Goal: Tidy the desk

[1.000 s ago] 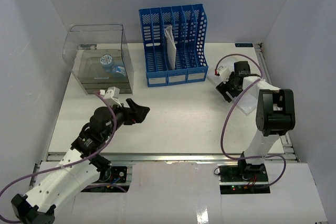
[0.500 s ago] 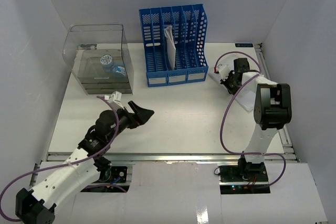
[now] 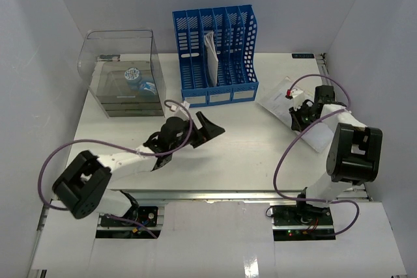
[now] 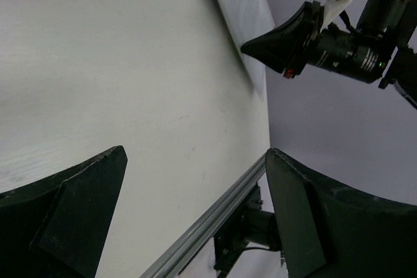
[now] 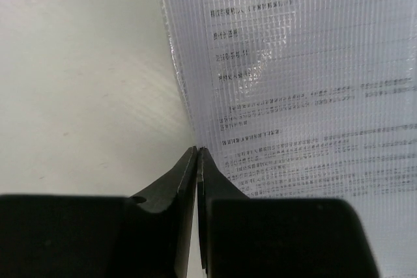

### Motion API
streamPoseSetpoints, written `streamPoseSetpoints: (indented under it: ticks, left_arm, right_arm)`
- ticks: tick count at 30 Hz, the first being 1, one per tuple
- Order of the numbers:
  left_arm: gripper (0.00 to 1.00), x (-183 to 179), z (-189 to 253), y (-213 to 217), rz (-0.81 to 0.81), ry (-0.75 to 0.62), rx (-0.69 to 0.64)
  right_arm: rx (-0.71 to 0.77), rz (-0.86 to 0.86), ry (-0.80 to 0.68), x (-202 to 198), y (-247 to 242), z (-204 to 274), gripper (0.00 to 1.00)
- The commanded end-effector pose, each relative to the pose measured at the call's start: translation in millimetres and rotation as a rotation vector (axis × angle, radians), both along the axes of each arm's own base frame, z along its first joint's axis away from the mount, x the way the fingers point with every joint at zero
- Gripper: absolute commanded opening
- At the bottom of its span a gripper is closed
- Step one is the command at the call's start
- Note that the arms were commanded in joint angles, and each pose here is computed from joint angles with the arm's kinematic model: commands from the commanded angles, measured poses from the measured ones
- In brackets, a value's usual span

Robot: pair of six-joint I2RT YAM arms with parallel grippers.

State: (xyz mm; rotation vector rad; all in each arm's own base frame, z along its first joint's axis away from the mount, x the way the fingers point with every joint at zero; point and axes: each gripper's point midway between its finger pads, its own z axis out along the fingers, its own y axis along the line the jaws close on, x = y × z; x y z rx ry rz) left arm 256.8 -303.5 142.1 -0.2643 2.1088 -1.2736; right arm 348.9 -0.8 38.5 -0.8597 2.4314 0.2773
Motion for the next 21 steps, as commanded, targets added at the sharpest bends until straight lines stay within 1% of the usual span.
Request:
streamPoseSetpoints:
  ticks: [1, 3, 6, 8, 13, 21]
  left_arm:
    - [0.98, 27.6, 43.5, -57.2, -0.050, -0.072, -0.146]
    - [0.98, 36.1, 32.2, -75.7, -0.063, -0.036, -0.150]
    - [0.98, 51.6, 32.5, -102.9, -0.083, -0.006, -0.180]
    - [0.98, 61.4, 12.8, -114.6, -0.084, 0.036, -0.157]
    - [0.98, 84.2, 3.1, -144.6, -0.103, 0.073, -0.165]
    - [0.98, 100.0, -0.2, -171.7, -0.137, 0.109, -0.200]
  right_arm:
    - [0.148, 0.043, -0.034, -28.5, 30.8, 40.6, 0.08]
    - [0.163, 0.046, -0.061, -33.2, 33.1, 51.0, 0.08]
    - [0.195, 0.066, -0.087, -45.0, 39.7, 63.0, 0.08]
    - [0.217, 0.090, -0.085, -55.3, 45.5, 65.9, 0.08]
    - [0.223, 0.141, -0.094, -79.6, 52.3, 68.6, 0.08]
    - [0.189, 0.235, -0.081, -108.3, 54.2, 64.9, 0.08]
